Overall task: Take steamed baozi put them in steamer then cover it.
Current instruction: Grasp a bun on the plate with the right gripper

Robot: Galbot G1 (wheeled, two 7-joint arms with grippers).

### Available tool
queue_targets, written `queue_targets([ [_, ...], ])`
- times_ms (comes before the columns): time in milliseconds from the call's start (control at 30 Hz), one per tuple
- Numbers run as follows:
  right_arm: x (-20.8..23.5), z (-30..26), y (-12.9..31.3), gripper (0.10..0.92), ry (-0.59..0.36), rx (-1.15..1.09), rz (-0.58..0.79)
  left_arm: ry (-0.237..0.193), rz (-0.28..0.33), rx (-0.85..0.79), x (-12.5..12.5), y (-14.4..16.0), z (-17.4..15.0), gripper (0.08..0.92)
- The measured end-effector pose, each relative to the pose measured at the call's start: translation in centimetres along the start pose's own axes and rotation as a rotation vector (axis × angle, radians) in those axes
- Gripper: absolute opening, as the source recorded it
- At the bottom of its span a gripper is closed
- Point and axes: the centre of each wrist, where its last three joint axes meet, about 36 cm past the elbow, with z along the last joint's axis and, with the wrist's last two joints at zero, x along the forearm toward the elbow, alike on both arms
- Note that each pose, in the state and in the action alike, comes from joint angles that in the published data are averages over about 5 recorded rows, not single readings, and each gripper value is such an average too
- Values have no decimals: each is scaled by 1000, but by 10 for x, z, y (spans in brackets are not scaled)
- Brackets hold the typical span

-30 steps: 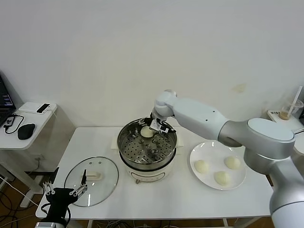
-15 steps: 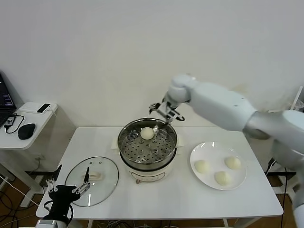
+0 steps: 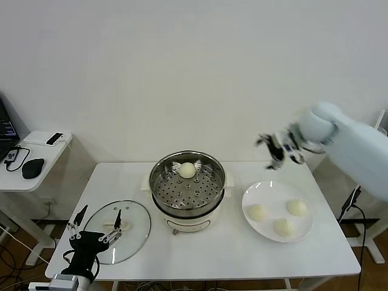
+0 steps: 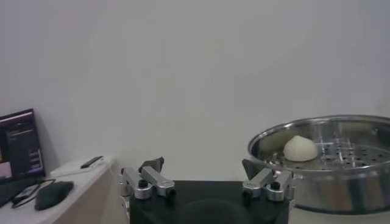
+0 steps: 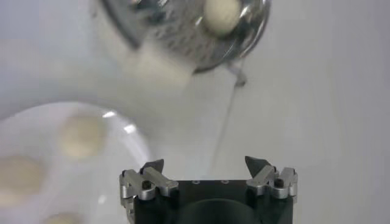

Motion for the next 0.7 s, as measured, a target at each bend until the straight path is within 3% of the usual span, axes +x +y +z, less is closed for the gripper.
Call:
queue_targets([
  [300, -34, 13, 52, 823, 56, -60, -67, 0, 2, -4, 1, -4, -2, 823],
  [700, -89, -4, 59, 823, 23, -94, -150, 25, -16, -25, 5, 1, 2, 823],
])
